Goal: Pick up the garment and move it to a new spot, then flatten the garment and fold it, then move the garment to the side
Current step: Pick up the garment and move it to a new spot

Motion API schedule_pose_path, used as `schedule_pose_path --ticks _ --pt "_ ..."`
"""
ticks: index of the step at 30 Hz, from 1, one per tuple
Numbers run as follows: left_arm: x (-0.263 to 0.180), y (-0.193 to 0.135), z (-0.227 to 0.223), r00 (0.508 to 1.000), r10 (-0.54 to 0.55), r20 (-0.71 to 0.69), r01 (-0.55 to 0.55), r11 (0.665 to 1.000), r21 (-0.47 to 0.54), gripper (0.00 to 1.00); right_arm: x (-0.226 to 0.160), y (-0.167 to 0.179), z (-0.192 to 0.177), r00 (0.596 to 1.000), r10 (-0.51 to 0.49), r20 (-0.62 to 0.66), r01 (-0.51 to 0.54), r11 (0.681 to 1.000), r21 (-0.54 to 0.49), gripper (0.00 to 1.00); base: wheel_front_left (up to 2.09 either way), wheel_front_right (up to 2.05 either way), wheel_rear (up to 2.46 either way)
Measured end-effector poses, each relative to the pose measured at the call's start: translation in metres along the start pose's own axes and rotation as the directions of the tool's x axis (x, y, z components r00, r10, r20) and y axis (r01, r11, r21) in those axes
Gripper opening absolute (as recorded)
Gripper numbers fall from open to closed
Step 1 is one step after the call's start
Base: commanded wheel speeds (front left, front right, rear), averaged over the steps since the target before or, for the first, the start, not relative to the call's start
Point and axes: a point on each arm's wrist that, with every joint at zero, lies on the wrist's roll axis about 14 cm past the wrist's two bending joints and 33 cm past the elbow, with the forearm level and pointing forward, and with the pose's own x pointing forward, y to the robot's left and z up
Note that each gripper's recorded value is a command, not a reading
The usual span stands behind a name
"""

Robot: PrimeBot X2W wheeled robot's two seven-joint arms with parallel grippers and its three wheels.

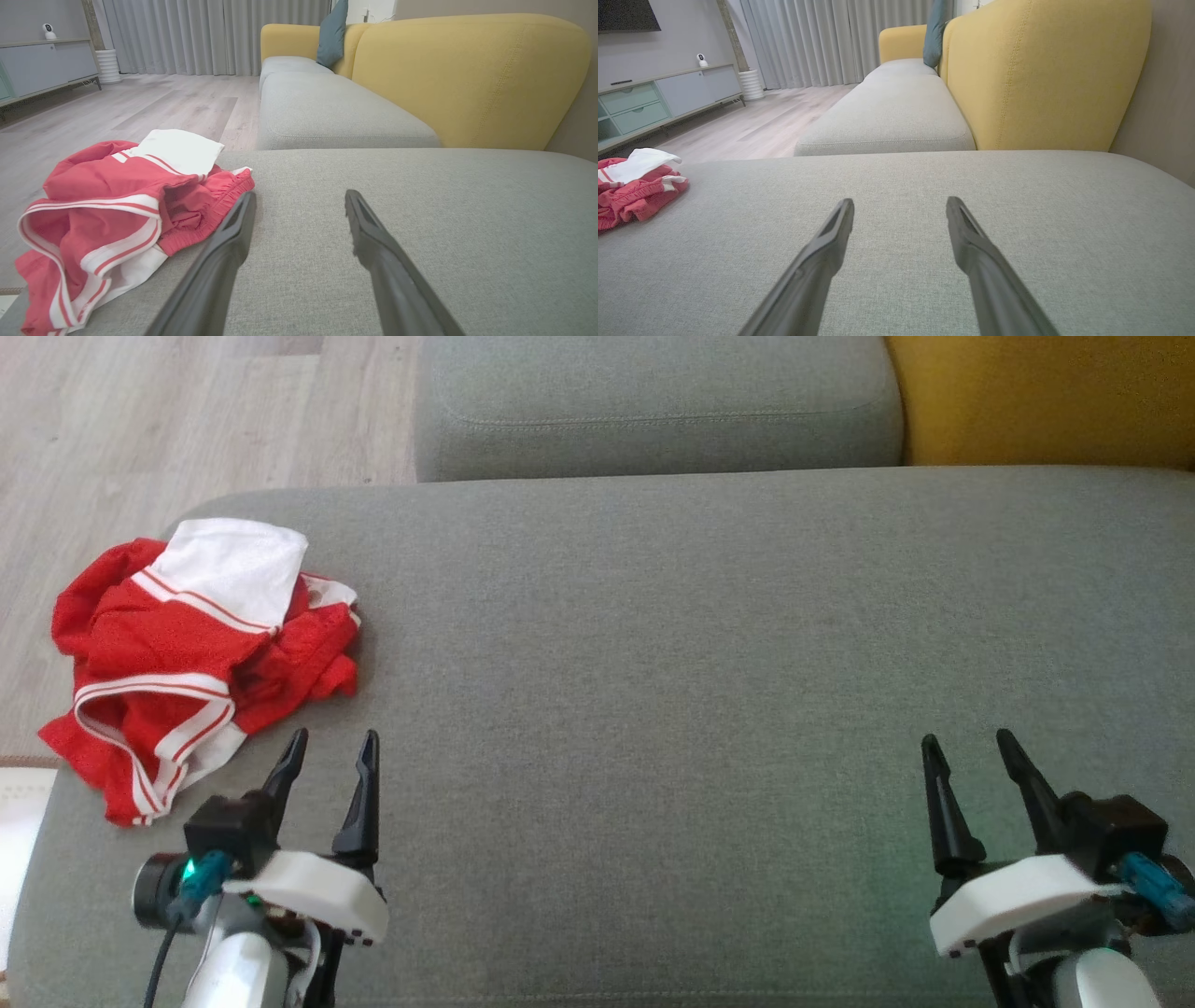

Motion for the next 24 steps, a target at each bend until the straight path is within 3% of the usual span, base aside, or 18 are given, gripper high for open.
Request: schedule_pose_path --ticks 9,24 --pt "-0.002 0.021 0.012 0.997 0.070 0.033 -0.070 0.997 0.012 1.00 0.013 0.015 0.007 0.999 0.051 0.016 -0.051 0.999 -0.008 1.00 0.00 0.00 0.00" --pt "-0.052 0.093 0.024 0.952 0.300 0.068 -0.303 0.952 0.043 1.00 0.044 0.102 0.017 0.952 0.304 0.025 -0.303 0.953 -0.020 1.00 0.00 0.00 0.00"
